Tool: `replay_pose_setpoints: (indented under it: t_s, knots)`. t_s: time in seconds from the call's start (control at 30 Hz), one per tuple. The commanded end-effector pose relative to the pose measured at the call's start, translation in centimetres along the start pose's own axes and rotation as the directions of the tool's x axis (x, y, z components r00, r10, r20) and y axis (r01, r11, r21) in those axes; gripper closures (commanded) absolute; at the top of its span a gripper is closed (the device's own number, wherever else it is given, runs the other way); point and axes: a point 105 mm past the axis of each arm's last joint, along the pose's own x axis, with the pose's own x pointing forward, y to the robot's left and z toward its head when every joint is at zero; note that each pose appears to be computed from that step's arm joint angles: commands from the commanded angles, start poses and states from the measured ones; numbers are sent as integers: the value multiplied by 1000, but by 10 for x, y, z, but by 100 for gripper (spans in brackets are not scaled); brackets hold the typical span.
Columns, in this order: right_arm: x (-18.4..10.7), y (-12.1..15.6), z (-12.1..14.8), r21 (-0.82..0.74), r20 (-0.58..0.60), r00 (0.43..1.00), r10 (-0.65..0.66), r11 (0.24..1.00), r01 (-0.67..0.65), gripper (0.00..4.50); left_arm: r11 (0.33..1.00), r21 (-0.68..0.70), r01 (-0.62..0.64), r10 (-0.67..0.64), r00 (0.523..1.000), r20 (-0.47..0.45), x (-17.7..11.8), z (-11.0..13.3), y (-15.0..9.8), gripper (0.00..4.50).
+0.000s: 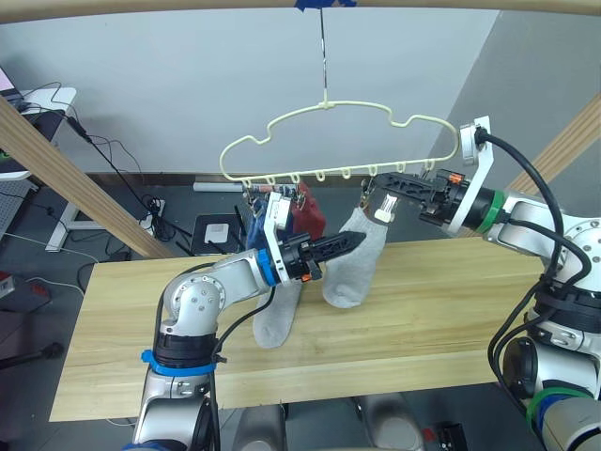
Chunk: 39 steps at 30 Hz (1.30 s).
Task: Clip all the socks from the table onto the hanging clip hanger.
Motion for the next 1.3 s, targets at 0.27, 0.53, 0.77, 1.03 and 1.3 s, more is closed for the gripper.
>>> replay_pose_setpoints:
  t_s: [0.27,0.53,0.77,1.03,1.3]
  knots:
    - [-4,19,4,4,28,994,109,994,-109,450,997,12,79,-80,994,69,1,18,-14,445]
    - [-4,26,7,37,46,987,151,988,-153,450,996,5,88,-88,994,72,3,19,-15,445]
    - [-5,33,4,53,31,982,187,981,-189,450,996,4,93,-93,993,76,5,19,-16,445]
    - [0,35,-7,46,6,984,179,983,-179,450,994,9,113,-113,989,92,7,27,-22,445]
    - [2,30,-6,53,16,987,162,985,-162,286,993,11,114,-115,989,92,7,27,-24,450]
